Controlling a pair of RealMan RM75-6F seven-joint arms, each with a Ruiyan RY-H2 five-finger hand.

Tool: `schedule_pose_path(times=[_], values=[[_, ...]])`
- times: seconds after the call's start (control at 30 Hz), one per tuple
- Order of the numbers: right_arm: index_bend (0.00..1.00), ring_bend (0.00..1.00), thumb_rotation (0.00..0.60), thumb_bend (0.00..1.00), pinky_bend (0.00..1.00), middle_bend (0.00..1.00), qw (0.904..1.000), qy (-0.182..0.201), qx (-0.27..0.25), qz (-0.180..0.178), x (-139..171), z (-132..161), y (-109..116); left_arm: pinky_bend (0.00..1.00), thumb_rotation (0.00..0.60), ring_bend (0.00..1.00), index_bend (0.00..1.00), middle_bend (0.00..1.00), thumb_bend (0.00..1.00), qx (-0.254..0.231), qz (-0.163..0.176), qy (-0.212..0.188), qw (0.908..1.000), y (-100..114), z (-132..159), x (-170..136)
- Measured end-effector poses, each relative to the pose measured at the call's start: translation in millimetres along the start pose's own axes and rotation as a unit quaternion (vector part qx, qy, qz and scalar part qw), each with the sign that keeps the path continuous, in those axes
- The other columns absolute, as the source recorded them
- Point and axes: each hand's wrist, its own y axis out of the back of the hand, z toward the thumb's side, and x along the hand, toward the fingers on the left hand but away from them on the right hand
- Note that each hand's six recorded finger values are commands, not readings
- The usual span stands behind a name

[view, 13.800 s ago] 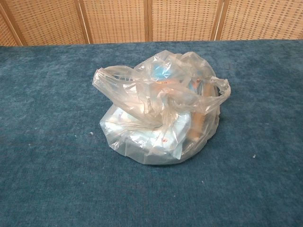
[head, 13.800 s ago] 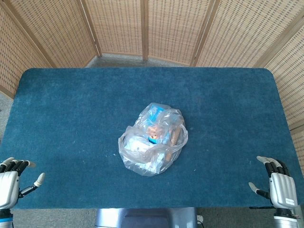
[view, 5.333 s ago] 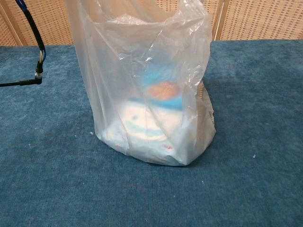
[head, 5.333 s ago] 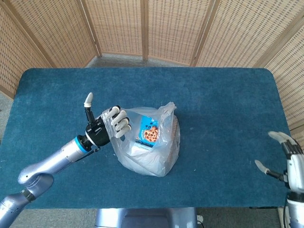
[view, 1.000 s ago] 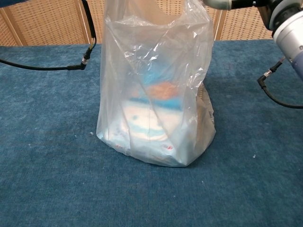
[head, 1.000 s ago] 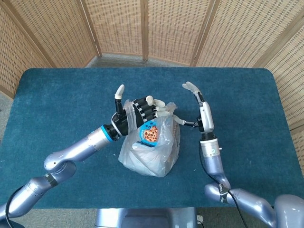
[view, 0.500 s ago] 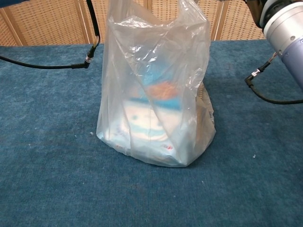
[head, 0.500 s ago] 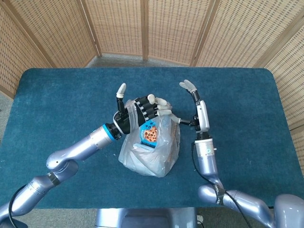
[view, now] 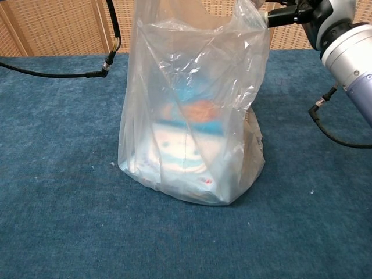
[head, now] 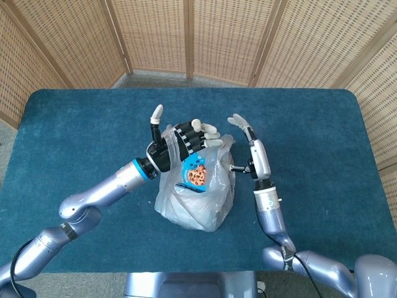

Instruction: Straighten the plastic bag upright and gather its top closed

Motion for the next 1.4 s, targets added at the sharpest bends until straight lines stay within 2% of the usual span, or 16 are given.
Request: schedule_pose_path(times=[0.23,0.4,0.57,0.83,1.07,1.4], values=[[0.08,0.11,0.600,0.02,0.10,0.18,0.9995,0.004,-0.032,-0.005,-3,11,-4,0.20,0.000,0.26,0.48,0.37,0.13,-0.001,0.000,0.002,1.0000,0,-3,5],[0.08,0.11,0.600,0.01,0.10,0.19,0.9981,0.002,-0.053,-0.032,-9,16,2,0.20,0.000,0.26,0.48,0.37,0.13,0.001,0.000,0.002,1.0000,0,-2,5],[0.10,0.12,0.600,0.02,0.10,0.19,0.9956,0.000,-0.059,-0.072,-16,16,18,0.20,0.000,0.26,0.48,0.37,0.13,0.002,0.001,0.002,1.0000,2,-2,3],[0.11,0.13,0.600,0.02,0.10,0.19,0.9911,-0.002,-0.061,-0.118,-20,9,38,0.20,0.000,0.25,0.48,0.37,0.13,0.002,0.009,0.005,0.9999,10,-3,-9],[0.11,0.13,0.599,0.02,0.10,0.19,0.9861,0.008,-0.057,-0.156,-19,10,68,0.20,0.000,0.25,0.48,0.37,0.13,0.014,0.022,0.002,0.9997,16,7,-26],[0.11,0.13,0.600,0.02,0.10,0.19,0.9821,0.022,-0.067,-0.175,-14,22,89,0.20,0.000,0.25,0.48,0.37,0.13,0.017,0.043,0.001,0.9989,23,14,-43]])
